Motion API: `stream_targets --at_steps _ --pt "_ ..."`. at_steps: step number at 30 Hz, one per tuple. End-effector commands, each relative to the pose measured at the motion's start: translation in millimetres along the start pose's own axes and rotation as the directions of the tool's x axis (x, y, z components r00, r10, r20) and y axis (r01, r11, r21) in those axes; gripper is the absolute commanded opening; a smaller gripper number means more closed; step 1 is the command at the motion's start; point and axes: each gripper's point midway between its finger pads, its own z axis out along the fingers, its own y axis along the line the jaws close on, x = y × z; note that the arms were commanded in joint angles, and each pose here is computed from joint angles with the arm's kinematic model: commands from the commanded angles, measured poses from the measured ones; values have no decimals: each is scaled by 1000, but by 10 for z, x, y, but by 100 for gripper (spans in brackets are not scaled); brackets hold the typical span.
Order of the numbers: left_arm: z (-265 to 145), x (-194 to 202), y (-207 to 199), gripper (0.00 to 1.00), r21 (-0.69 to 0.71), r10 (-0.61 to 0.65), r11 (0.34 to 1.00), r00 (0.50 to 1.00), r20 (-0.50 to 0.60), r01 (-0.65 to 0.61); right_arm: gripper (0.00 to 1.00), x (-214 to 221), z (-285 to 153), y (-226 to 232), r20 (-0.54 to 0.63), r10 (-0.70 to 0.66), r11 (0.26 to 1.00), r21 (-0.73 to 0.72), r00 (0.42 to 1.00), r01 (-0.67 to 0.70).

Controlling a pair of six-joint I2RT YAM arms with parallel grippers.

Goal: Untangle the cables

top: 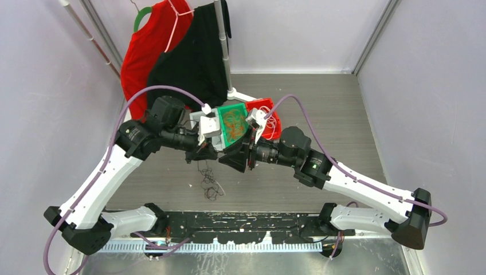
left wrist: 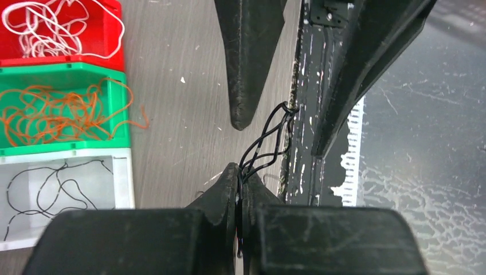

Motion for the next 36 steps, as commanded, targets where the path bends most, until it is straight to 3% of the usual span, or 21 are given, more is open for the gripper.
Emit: stream_targets --at_steps 1,4,7,11,22,30,36 --pt "-223 -354 32 0 -90 29 996 995 91 -21 57 -404 -106 16 204 -28 999 26 979 23" --pt "-324 -520 111 0 -161 15 987 991 136 7 66 -399 -204 -101 301 -33 997 70 953 13" --pt "-407 -682 174 0 -215 -9 975 980 198 52 68 -263 -172 -75 285 -59 998 42 957 49" --pt "-449 -803 53 0 -158 -41 984 972 230 79 71 -161 3 -91 219 -148 988 69 965 136" --pt "-567 -1106 -99 0 -78 -57 994 959 279 82 76 -176 595 0 270 -232 969 -23 934 247" --pt "-741 -1416 -246 0 -22 -32 999 946 322 41 65 174 889 -237 250 -165 985 -11 954 173" --pt "-1015 -1746 -307 0 -75 54 997 915 400 -26 50 513 961 -420 218 -92 996 14 972 91"
